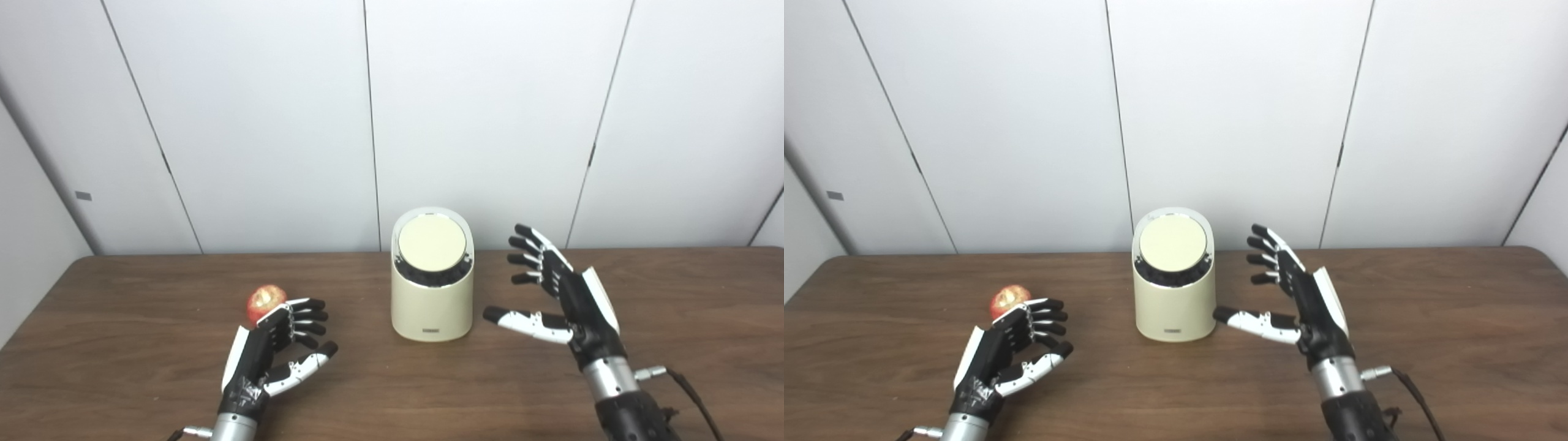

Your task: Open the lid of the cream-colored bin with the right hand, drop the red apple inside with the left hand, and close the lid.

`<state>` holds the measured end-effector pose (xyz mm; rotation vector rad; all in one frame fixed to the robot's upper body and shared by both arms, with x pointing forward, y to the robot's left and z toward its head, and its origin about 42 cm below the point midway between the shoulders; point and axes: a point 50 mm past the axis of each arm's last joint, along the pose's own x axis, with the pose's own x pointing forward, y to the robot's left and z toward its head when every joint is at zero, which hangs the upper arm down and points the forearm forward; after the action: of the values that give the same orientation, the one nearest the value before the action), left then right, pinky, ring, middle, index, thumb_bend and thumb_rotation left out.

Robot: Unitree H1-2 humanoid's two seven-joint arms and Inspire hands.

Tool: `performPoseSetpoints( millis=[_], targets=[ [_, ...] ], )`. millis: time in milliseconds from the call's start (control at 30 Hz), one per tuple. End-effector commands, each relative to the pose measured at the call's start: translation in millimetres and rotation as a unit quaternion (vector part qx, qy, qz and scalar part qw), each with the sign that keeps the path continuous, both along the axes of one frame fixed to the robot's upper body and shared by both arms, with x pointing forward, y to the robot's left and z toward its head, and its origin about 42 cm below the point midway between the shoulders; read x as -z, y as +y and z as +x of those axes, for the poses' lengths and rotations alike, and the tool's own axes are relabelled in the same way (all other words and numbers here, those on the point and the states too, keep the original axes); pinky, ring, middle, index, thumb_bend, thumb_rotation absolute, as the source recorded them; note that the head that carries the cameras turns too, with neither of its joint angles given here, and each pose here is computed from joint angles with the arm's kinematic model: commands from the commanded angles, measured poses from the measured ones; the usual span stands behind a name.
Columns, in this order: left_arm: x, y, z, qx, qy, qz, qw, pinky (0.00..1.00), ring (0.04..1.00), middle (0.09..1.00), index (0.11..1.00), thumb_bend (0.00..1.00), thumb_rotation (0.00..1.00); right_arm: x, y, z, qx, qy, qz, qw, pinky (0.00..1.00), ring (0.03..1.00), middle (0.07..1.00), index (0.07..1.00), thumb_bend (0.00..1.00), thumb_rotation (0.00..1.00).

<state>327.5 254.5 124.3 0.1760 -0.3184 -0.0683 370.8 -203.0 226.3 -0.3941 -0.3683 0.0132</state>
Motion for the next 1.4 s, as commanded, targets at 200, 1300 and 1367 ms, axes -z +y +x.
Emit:
performPoseSetpoints(
  millis=[200,1300,1367],
  targets=[
    [6,0,1,0.000,0.000,0.004,1.000,0.53,0.607,0.662,0.699,0.64,0.12,-68,8,35,0.007,-0.034,-0.015,0.999,0.72,0.860,0.884,0.948,0.85,0.36],
    [6,-10,4,0.008,-0.007,-0.010,1.000,0.54,0.609,0.653,0.696,0.65,0.12,-115,59,78,0.011,0.007,-0.171,0.985,0.65,0.843,0.917,0.923,0.82,0.32],
    [6,-11,4,0.008,-0.007,-0.010,1.000,0.54,0.606,0.655,0.698,0.65,0.11,-111,63,78,0.009,0.007,-0.175,0.985,0.65,0.838,0.916,0.922,0.82,0.31]
  ],
)
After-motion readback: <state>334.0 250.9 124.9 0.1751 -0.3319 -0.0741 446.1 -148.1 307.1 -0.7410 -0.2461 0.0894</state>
